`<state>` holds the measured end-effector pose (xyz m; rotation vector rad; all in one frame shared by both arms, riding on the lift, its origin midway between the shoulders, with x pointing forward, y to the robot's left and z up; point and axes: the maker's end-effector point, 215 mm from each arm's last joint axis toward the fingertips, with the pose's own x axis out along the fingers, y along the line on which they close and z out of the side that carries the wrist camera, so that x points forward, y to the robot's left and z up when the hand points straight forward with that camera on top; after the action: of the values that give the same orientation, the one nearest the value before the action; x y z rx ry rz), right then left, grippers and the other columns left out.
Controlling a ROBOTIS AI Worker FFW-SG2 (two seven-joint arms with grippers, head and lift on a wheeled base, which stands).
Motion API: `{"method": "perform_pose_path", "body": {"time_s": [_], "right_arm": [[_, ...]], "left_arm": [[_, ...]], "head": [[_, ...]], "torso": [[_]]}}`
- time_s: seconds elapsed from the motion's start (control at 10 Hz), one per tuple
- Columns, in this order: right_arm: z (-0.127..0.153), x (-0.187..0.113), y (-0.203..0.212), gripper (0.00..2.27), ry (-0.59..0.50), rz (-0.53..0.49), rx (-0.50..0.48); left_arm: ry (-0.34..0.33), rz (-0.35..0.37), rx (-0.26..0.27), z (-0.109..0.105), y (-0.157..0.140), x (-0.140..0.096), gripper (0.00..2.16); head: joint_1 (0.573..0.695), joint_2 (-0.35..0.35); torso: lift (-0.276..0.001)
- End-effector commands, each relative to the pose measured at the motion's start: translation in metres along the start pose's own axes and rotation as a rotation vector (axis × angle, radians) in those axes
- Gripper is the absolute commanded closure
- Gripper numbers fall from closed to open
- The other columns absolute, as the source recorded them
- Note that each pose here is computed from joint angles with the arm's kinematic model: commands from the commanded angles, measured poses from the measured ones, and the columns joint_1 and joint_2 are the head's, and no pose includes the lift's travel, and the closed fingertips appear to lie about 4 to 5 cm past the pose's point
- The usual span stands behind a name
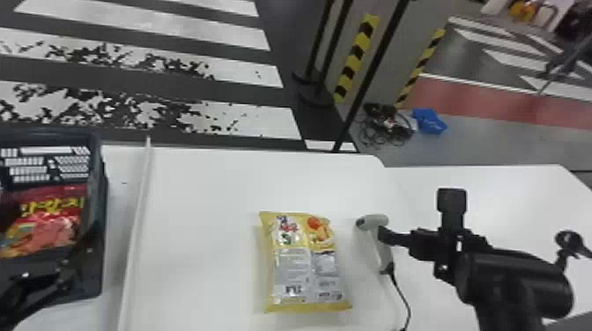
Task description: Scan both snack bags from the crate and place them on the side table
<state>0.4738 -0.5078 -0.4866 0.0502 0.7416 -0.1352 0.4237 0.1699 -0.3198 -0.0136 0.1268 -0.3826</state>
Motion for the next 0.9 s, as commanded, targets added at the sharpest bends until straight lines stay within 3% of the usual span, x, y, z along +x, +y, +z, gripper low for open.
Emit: {"method": "perform_pose_path", "body": {"time_s": [0.0, 0.3, 0.8], "right_arm": [[-0.002, 0.006, -0.011, 0.03, 0.003, -0.006, -0.008], [-0.004, 0.018, -0.016, 0.03, 0.020, 0.014, -0.005], [-0.022, 0.020, 0.009, 0.08, 0.050, 0.072, -0.021]], "left_arm": [[-0.001, 0.007, 0.008, -0.003, 0.000, -0.005, 0.04], [0.008, 0.060, 0.006, -0.011, 0.009, -0.013, 0.06], [0.034, 0.076, -0.001, -0.025, 0.012, -0.016, 0.06]], "head": [[0.695, -0.350], [0.695, -0.350], [0.695, -0.350]], "torso": [[-0.095], [-0.095], [-0.095]]}}
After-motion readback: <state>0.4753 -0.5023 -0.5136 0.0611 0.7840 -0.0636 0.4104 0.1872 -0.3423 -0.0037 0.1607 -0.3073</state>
